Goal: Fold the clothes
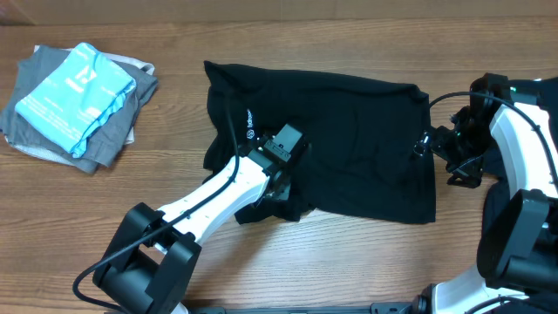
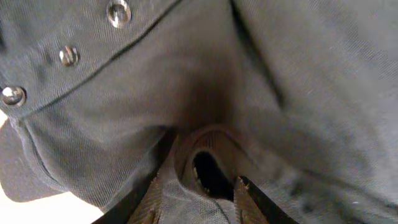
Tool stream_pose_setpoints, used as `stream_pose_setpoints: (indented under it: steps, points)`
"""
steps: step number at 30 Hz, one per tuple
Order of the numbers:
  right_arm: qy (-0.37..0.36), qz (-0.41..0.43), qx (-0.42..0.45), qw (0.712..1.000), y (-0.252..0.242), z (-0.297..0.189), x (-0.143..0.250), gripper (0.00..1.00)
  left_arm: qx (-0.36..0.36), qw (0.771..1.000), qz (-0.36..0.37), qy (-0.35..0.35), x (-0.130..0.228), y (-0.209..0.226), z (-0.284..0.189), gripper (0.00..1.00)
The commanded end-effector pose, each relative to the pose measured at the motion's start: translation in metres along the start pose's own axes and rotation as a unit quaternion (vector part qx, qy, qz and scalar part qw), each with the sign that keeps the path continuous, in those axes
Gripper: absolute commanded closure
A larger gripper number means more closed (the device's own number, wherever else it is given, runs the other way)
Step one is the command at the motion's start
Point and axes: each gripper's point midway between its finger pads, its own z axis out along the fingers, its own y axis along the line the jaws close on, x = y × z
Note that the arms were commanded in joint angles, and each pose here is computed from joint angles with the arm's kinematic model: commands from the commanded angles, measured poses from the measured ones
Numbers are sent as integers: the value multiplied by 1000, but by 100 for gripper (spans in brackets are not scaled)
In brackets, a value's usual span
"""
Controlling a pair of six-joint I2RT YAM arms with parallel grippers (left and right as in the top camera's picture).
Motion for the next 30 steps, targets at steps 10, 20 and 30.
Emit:
stream_pose_setpoints:
  steps: [10,20,30]
  points:
    - [-6,-1,-7,1000,2,-3,1,0,-14,1000,1,-8,-2,8,4,94]
    - [-7,-1,-7,1000,2,-3,0,0,-8,1000,4,28,14,9,2,96]
    - [-7,-1,-7,1000,2,-3,0,0,25,993,-29,113,57,7,-25,96]
